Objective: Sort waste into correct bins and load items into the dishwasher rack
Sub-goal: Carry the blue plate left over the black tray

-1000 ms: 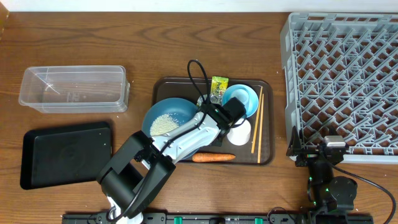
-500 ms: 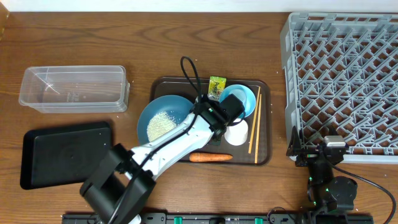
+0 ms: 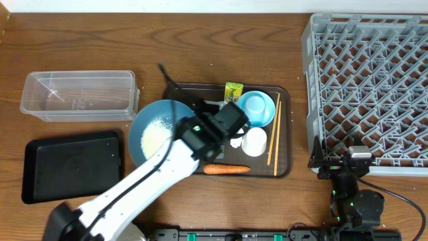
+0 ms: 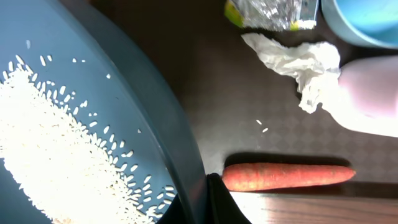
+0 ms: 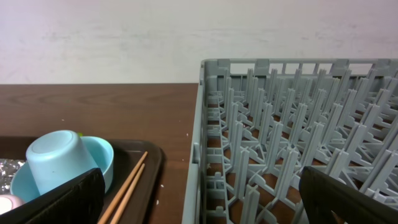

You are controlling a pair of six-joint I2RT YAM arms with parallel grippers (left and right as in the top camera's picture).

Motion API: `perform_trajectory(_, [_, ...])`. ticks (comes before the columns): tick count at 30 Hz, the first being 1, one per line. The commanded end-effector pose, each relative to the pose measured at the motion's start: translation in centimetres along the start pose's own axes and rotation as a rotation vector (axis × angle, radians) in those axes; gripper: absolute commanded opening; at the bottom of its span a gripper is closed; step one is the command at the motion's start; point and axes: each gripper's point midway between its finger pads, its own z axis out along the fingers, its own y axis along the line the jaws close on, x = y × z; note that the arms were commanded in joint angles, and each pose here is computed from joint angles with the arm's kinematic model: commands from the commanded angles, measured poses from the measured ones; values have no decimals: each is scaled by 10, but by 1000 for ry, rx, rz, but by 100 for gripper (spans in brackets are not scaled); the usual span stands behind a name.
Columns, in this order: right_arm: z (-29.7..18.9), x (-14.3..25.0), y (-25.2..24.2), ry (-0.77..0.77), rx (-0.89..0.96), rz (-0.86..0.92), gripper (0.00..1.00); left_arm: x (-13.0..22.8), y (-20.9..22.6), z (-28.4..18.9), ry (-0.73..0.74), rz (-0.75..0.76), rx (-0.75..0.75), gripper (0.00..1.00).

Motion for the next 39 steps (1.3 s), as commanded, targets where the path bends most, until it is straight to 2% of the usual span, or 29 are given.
perform_trajectory(1, [0, 0, 0, -1, -1, 7, 99, -14, 18, -19, -64, -73, -13, 6])
perform_trajectory(10, [0, 0, 0, -1, -1, 7, 99, -6, 82, -24, -2, -193, -134, 6])
perform_trajectory(25, [0, 0, 0, -1, -1, 7, 99, -15, 176, -19, 3, -526, -242, 6])
perform_trajectory(31, [0, 0, 0, -1, -1, 7, 99, -33, 188, -6, -9, -579, -92, 6])
perform_trajectory(39, [0, 0, 0, -1, -1, 7, 99, -50, 232, -3, -80, -748, 48, 6])
